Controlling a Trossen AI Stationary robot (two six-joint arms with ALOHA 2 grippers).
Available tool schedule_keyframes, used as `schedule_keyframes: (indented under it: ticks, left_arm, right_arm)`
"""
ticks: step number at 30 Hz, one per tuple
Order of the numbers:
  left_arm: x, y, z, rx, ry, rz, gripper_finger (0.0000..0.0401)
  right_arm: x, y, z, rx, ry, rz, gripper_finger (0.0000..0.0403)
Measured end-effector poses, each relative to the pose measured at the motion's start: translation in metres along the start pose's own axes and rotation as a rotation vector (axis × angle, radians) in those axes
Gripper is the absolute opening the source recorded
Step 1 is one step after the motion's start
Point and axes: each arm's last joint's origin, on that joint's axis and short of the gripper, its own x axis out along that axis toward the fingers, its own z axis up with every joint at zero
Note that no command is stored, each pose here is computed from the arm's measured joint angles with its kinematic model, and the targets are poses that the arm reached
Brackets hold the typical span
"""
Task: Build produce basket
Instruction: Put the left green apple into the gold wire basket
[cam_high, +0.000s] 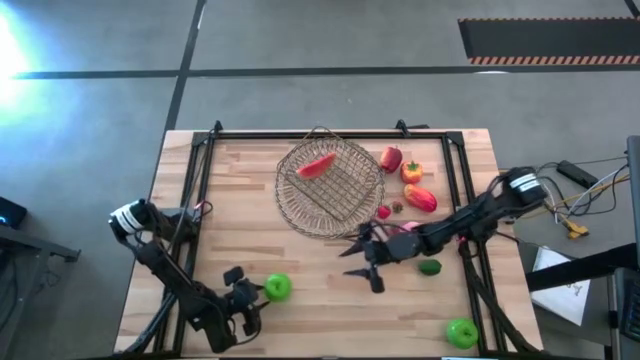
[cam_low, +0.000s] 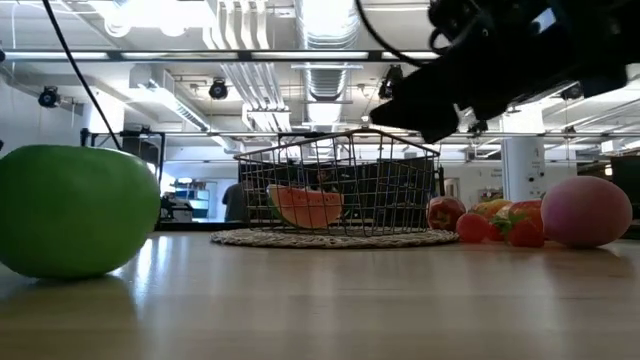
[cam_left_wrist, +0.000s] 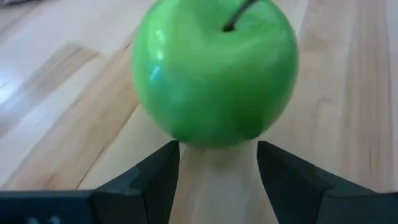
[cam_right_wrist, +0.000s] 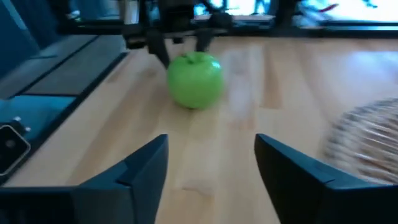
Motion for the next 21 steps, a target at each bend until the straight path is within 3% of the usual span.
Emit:
schedule_keyframes:
  ticks: [12,21]
  left_arm:
    - [0.017,0.003,-0.001,0.028,-0.081,0.072,0.0199]
    - [0.017,0.005,0.004,0.062,-0.145,0.097,0.0199]
  right_arm:
    - [0.107,-0.010,-0.002,-0.082,0.140,0.060,0.0331]
    - [0.160,-0.029,0.004,-0.127,0.145,0.050,0.0348]
